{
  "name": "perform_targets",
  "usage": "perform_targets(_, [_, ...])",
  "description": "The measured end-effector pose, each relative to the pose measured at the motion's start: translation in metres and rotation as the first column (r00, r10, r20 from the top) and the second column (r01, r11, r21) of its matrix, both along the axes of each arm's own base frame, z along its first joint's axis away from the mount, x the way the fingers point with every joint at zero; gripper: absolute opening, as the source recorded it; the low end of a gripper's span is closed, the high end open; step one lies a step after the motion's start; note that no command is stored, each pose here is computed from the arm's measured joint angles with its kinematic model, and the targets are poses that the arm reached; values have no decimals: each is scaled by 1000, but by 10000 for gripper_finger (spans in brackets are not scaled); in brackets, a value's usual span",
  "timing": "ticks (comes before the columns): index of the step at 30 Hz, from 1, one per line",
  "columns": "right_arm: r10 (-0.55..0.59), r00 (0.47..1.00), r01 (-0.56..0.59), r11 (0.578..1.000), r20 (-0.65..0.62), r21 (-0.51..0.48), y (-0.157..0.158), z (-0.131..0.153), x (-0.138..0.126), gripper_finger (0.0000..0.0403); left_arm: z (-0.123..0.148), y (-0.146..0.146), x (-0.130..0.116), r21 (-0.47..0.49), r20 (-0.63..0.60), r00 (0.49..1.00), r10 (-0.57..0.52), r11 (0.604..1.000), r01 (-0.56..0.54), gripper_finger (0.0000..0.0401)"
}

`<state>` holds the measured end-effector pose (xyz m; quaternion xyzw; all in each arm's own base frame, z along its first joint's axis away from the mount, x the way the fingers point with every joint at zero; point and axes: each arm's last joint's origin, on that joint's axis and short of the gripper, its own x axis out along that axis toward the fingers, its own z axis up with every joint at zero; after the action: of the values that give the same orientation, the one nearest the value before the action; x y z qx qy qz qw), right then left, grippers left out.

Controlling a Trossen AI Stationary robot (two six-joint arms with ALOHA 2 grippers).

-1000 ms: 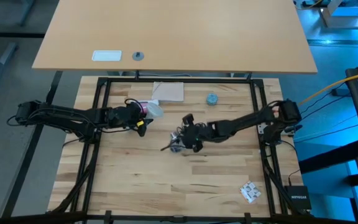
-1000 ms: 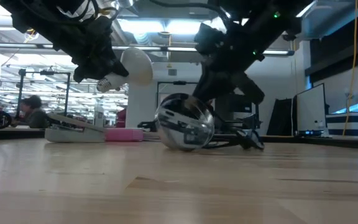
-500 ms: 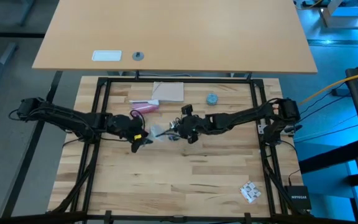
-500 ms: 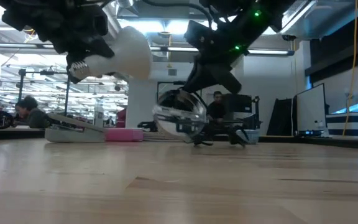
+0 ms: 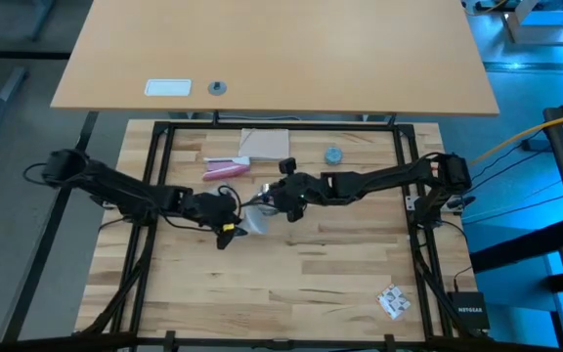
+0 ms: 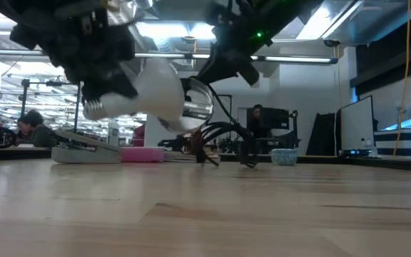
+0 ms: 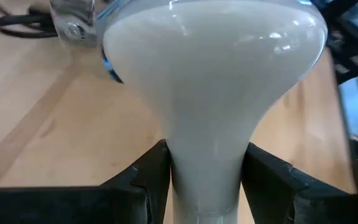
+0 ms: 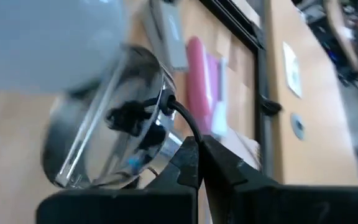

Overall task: Screw lightbulb
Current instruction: Insert the white lightbulb into the desk lamp

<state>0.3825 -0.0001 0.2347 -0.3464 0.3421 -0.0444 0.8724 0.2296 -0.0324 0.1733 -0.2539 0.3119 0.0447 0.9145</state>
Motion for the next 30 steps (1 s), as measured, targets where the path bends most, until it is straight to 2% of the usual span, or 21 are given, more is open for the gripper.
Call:
perform_targets(3, [88, 996, -88, 994, -2, 67, 3, -1, 0, 8, -5, 5, 2, 30, -23, 999, 45, 999, -44, 155])
perform_targets(8, [219, 976, -212, 959, -16, 188, 14, -4, -1, 8, -7, 16, 3, 88, -29, 995, 98, 992, -95, 155])
perform_targets(17, [310, 948, -289, 934, -76, 208, 51, -21, -1, 9, -7, 28, 3, 100, -30, 988, 152, 984, -148, 155])
perform_targets(20, [325, 938, -295, 930, -120, 218, 61, -40, 4, 9, -8, 28, 3, 92, -35, 987, 156, 984, -152, 155])
perform_targets(24, [288, 945, -251, 942, -157, 222, 67, -60, 9, 7, -8, 25, 3, 87, -37, 988, 148, 986, -144, 155])
perform_targets(30, [228, 953, -194, 965, -200, 174, 62, -64, 8, 10, -5, 24, 2, 27, -34, 996, 85, 996, -84, 155])
